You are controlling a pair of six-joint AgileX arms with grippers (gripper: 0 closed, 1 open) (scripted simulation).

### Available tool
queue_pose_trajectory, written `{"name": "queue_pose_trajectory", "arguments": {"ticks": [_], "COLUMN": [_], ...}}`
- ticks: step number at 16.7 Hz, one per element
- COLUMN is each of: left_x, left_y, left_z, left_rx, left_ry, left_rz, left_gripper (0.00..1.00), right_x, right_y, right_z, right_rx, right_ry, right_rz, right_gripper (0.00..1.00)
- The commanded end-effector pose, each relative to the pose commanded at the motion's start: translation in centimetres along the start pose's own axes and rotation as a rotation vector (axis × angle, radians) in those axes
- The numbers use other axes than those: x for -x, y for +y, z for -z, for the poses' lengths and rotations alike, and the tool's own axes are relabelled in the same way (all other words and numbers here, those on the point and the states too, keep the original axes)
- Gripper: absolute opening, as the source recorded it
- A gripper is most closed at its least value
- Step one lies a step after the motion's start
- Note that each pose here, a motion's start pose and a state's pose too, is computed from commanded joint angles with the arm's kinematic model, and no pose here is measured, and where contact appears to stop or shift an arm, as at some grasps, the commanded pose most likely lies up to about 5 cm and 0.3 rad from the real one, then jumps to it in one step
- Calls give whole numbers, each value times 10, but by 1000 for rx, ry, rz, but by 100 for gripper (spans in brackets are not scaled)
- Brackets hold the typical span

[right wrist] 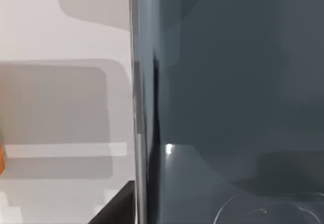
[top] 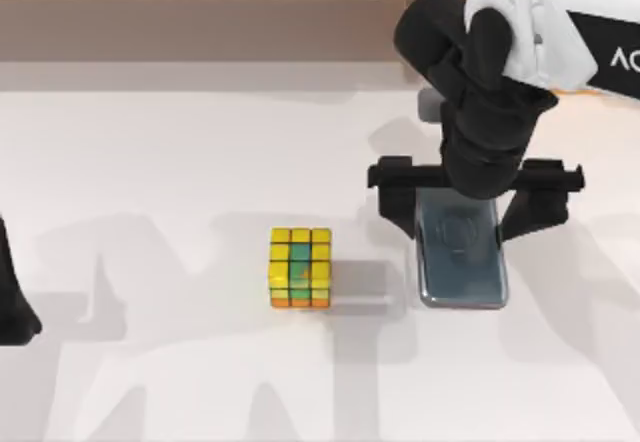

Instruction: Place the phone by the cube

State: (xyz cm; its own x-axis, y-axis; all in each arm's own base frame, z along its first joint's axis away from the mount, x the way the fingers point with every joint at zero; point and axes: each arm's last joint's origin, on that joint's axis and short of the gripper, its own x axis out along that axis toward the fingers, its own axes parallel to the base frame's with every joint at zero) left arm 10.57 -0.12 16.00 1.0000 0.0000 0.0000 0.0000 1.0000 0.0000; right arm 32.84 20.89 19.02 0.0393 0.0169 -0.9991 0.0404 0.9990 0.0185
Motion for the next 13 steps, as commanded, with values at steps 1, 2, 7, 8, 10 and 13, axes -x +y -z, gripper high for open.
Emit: {"name": "queue_pose_trajectory", "arguments": {"ticks": [1,2,7,8,10,13], "left_x": [0,0,0,0,0,0], "left_y": [0,0,0,0,0,0], "left_z": [0,0,0,0,0,0], "left_rx": [0,0,0,0,0,0], "left_ry": [0,0,0,0,0,0], "left_rz": [0,0,0,0,0,0], "left_gripper": [100,100,100,100,100,100], "right_x": [4,8,33,39,49,64], "right_y": [0,0,-3,-3,-4,-6], "right_z": [0,0,2,3,4,5], "right_rx": [-8,-16,-64,-74,-93,-117], "right_ry": [-11,-23,-97,-114,-147,-196], "right_rz": [-6,-12,-50,-60,-79,-110], "right_gripper": [0,0,0,0,0,0]}}
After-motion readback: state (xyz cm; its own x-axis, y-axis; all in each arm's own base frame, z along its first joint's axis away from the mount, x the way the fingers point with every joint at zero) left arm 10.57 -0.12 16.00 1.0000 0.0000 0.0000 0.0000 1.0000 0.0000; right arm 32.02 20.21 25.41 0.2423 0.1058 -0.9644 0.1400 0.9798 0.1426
